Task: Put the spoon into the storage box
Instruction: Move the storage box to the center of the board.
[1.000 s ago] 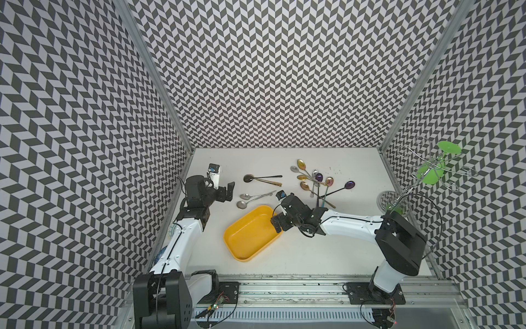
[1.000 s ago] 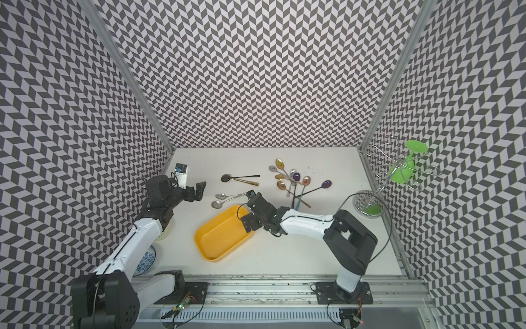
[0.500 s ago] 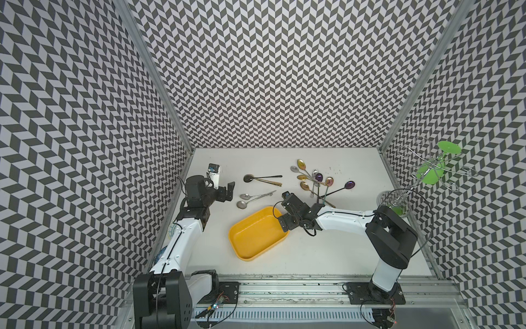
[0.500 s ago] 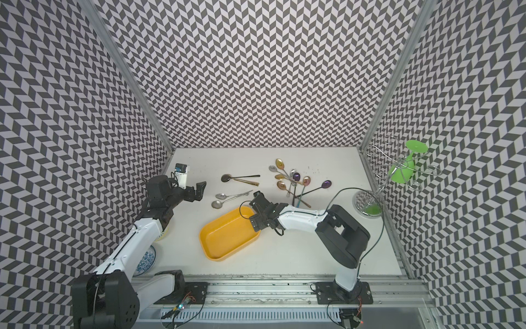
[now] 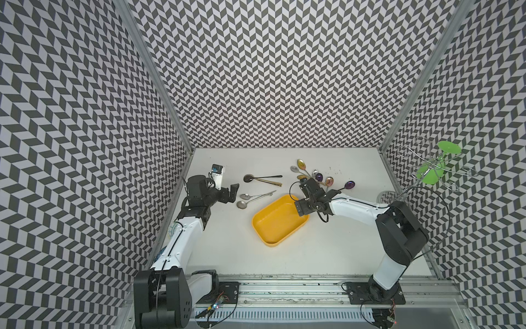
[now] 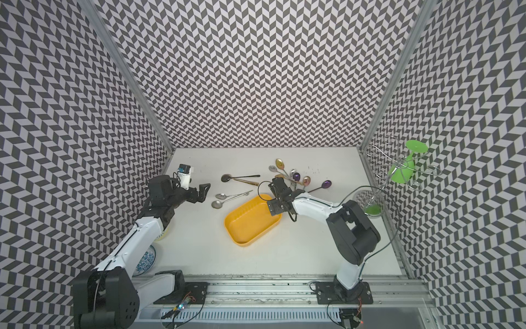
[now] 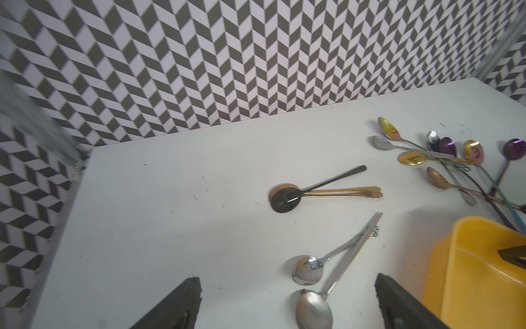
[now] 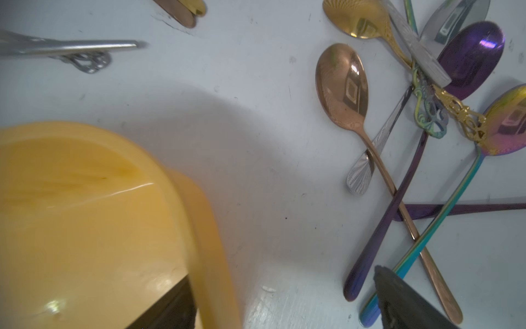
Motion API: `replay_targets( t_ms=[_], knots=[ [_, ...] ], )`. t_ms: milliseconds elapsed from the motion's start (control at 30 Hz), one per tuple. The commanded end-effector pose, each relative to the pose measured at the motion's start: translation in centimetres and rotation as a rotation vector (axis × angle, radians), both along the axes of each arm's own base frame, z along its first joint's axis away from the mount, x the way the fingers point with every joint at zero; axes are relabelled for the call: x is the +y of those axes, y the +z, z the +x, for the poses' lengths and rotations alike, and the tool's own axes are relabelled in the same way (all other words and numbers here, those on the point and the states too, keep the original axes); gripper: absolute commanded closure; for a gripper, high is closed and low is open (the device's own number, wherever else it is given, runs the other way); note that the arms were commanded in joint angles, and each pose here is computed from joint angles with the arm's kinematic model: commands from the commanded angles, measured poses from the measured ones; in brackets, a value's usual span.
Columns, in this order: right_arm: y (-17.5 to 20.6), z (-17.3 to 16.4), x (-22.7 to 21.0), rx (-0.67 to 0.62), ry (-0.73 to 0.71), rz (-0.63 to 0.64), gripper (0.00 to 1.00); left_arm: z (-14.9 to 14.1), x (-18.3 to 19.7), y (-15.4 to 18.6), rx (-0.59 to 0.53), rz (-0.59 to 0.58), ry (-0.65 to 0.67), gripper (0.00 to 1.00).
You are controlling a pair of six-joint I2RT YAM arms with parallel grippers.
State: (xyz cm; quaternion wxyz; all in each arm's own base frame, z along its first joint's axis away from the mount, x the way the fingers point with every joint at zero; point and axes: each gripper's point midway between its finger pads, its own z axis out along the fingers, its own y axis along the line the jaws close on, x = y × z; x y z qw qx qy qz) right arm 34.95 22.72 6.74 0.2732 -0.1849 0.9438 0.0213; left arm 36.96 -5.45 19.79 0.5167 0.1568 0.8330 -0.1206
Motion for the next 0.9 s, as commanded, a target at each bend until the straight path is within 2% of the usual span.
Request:
replay_targets(
  t_ms=[0,400,633,867],
  knots=[
    [4.7,-0.1,1.3,-0.074,0.042,0.097,0.04,-0.4,-3.2,1.2,0.002,-0.036,-0.134,0.01],
    [12.0,-3.4,-2.3,-0.216,-0.006,0.182,0.03,-1.9,-11.4,-2.0,0.099,0.029,-0.334,0.01],
    [17.8,-5.0,-5.5,-0.406,-0.050,0.225,0.00,-3.2,-16.1,-3.9,0.160,0.067,-0.444,0.00],
    [19.9,-5.8,-8.4,-0.523,-0.083,0.180,0.00,-3.2,-19.0,-6.2,0.235,0.111,-0.472,0.00]
  ],
)
